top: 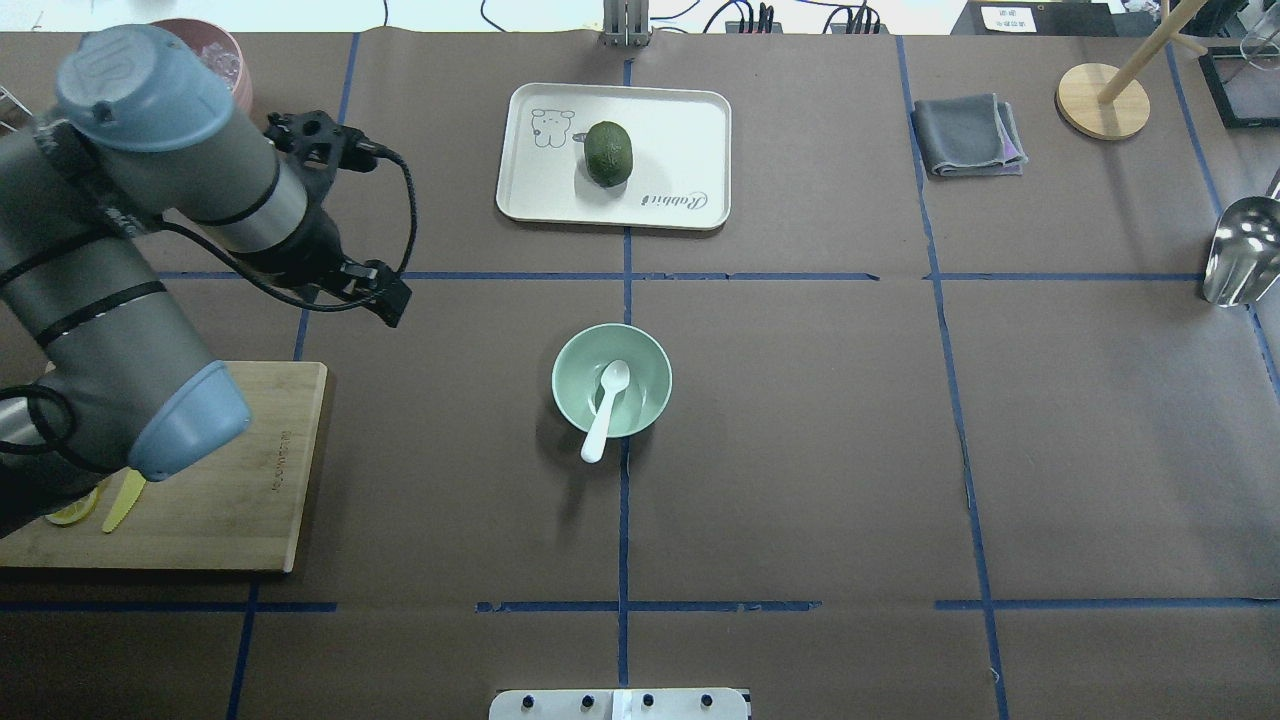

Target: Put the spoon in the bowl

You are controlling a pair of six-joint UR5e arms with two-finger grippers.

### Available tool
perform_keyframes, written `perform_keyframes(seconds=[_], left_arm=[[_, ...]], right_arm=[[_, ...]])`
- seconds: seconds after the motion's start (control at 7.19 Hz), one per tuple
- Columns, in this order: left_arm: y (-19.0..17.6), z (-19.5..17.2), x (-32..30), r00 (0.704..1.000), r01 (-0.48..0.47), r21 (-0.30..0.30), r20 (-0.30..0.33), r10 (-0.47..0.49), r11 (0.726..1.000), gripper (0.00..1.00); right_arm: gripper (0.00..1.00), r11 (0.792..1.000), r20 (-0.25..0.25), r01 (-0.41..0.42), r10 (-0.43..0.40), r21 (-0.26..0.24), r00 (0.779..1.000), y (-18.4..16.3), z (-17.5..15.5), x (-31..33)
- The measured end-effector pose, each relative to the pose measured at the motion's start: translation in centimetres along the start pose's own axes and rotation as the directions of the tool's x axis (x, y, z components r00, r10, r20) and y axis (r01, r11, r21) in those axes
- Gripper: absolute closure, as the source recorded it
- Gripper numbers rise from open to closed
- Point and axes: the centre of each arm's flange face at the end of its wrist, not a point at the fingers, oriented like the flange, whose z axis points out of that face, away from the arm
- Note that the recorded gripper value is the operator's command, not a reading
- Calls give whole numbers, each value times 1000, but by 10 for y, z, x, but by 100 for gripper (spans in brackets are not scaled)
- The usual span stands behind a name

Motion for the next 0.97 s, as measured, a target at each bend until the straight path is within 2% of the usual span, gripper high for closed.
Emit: perform_keyframes(seconds=[0.14, 0.42, 0.7, 0.97], left_arm=[[10, -13, -70, 1000, -6, -11, 21, 6, 1000, 0], [48, -51, -217, 999, -20, -26, 24, 20, 999, 0], [99, -83, -320, 998, 42, -30, 51, -41, 999, 0], [156, -89, -392, 991, 118, -43, 64, -115, 992, 0]], right_arm=[[0, 1000, 1, 0, 0, 0, 1000, 0, 0, 0], [0, 1000, 0, 1, -1, -1, 1000, 0, 1, 0], [0, 1000, 1, 1, -1, -1, 1000, 0, 1, 0], [0, 1000, 1, 2, -2, -1, 1000, 0, 0, 0]])
